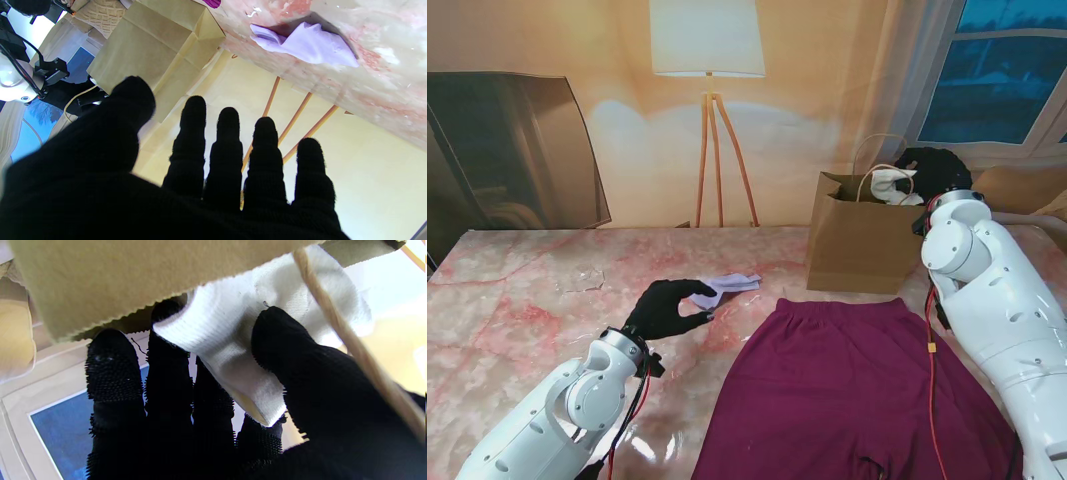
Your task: Fold the socks and the shorts into the kraft paper bag
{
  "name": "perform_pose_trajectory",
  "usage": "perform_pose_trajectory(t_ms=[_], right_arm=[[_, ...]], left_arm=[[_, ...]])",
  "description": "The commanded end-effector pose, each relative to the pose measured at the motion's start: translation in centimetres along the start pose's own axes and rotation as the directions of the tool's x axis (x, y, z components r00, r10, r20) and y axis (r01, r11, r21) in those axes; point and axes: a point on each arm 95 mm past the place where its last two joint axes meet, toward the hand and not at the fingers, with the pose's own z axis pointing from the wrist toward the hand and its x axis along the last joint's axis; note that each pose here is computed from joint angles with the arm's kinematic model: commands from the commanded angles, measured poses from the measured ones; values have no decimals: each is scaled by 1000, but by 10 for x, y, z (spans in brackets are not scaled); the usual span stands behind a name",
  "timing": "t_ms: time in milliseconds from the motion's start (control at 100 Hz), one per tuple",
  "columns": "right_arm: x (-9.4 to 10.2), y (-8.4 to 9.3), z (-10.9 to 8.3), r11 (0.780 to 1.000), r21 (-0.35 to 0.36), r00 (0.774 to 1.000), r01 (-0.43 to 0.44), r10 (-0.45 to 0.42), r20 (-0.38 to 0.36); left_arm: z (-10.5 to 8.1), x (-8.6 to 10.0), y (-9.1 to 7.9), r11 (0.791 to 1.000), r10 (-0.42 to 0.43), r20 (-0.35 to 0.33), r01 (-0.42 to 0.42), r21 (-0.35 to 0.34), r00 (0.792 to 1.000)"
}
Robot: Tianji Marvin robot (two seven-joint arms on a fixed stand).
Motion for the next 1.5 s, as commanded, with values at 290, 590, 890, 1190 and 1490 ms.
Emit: perform_pose_trajectory(t_ms=[290,590,890,1190,1490], right_arm=[[3,5,-1,1000,11,1000,10,-10,-15],[3,13,-6,999,22,999,25,-25,-21],[-1,18,-11,999,7,999,31,-31,-16],[-11,39,-30,998,-18,998,67,-67,-16],[-27,56,-69,992,-24,991,125,-126,-33]], left_arm=[[0,-2,-1,1000,2,-2,-2,-3,1000],[1,-3,-1,1000,0,-2,0,-3,1000],[1,-3,0,1000,0,-3,0,-7,1000],[1,-5,-4,1000,10,0,-10,-1,1000],[2,-5,-5,1000,19,-4,-19,-3,1000]])
